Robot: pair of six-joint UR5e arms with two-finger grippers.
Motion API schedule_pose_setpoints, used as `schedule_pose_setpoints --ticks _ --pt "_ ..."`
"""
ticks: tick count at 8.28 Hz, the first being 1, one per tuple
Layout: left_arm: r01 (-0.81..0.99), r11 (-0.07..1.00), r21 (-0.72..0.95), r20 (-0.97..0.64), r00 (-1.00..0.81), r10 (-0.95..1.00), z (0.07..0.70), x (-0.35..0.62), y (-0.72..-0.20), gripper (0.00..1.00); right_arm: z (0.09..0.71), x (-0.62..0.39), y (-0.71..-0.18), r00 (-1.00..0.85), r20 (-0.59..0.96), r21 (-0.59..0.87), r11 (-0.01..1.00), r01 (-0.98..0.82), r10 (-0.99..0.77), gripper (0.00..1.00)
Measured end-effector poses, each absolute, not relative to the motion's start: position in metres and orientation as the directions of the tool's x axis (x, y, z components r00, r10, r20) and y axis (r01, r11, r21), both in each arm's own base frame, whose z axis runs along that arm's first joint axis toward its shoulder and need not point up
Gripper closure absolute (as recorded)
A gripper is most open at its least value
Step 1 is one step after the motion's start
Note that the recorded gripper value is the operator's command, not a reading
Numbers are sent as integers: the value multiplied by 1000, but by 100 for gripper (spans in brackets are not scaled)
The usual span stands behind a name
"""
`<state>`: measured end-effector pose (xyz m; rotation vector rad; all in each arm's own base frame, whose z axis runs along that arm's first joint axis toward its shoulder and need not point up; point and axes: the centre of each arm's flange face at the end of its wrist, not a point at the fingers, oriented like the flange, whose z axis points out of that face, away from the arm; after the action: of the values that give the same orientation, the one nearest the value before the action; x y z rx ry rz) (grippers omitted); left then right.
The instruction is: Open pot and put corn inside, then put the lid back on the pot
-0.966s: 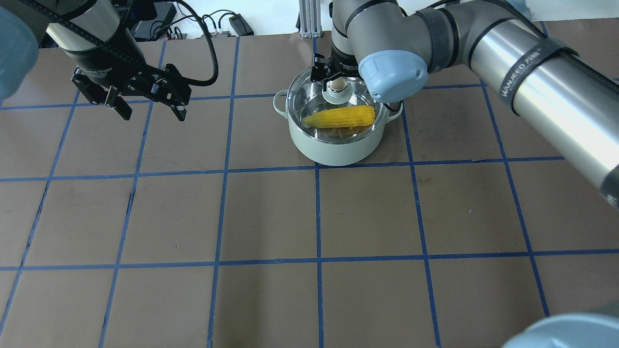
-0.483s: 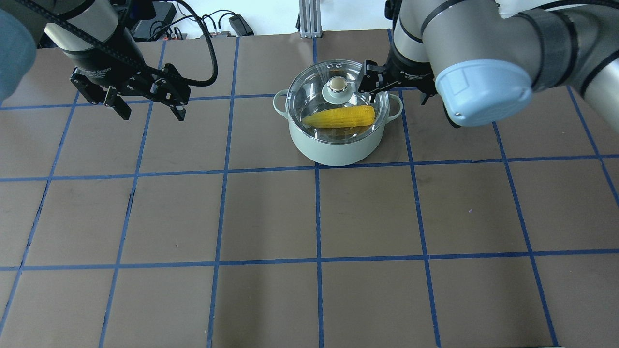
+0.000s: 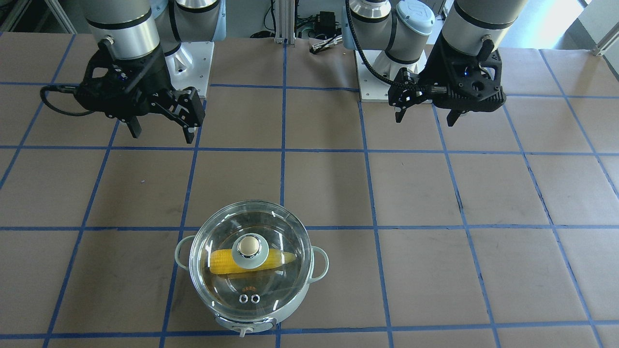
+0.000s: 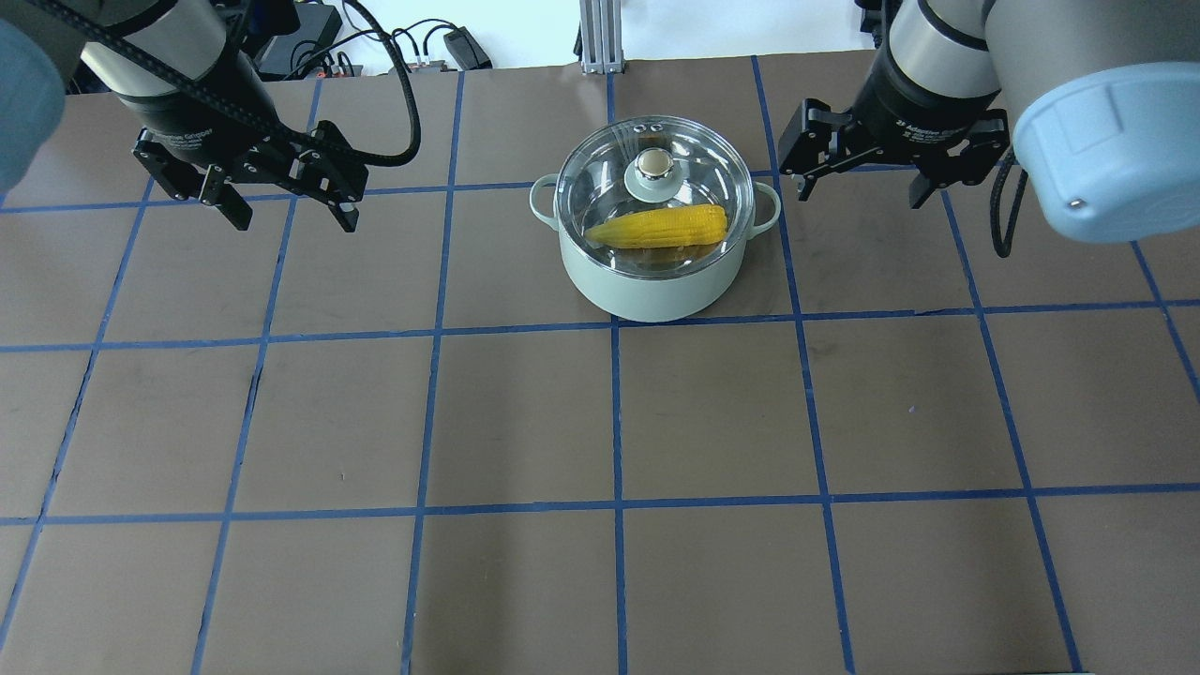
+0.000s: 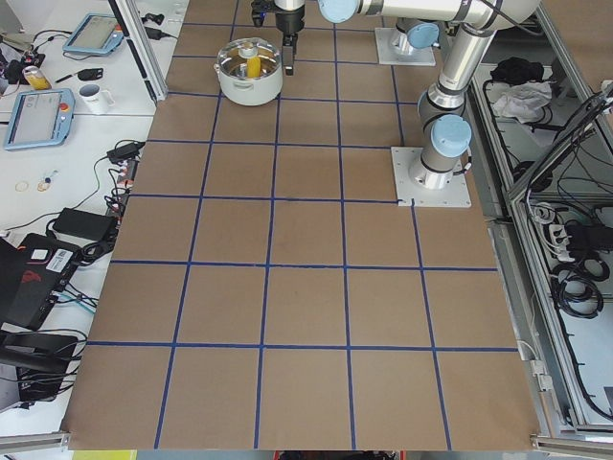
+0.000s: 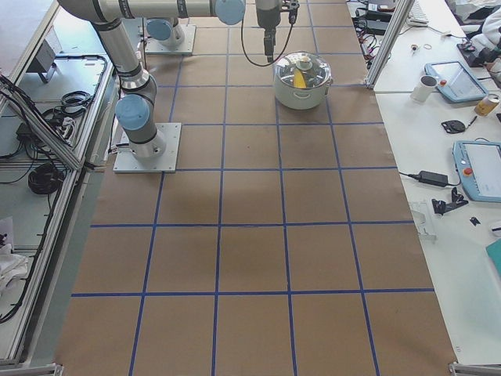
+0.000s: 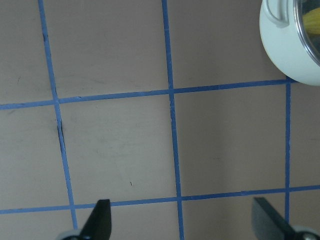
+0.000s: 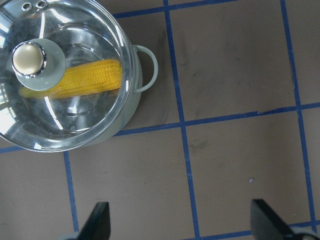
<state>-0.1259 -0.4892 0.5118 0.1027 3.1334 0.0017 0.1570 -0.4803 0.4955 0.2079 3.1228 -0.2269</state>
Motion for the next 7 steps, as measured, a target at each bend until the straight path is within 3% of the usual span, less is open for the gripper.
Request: schedule_pose_setpoints --ticks 7 --pt "63 998 14 -2 -998 63 504 -126 -495 0 510 151 -458 -998 -14 -107 992 61 60 0"
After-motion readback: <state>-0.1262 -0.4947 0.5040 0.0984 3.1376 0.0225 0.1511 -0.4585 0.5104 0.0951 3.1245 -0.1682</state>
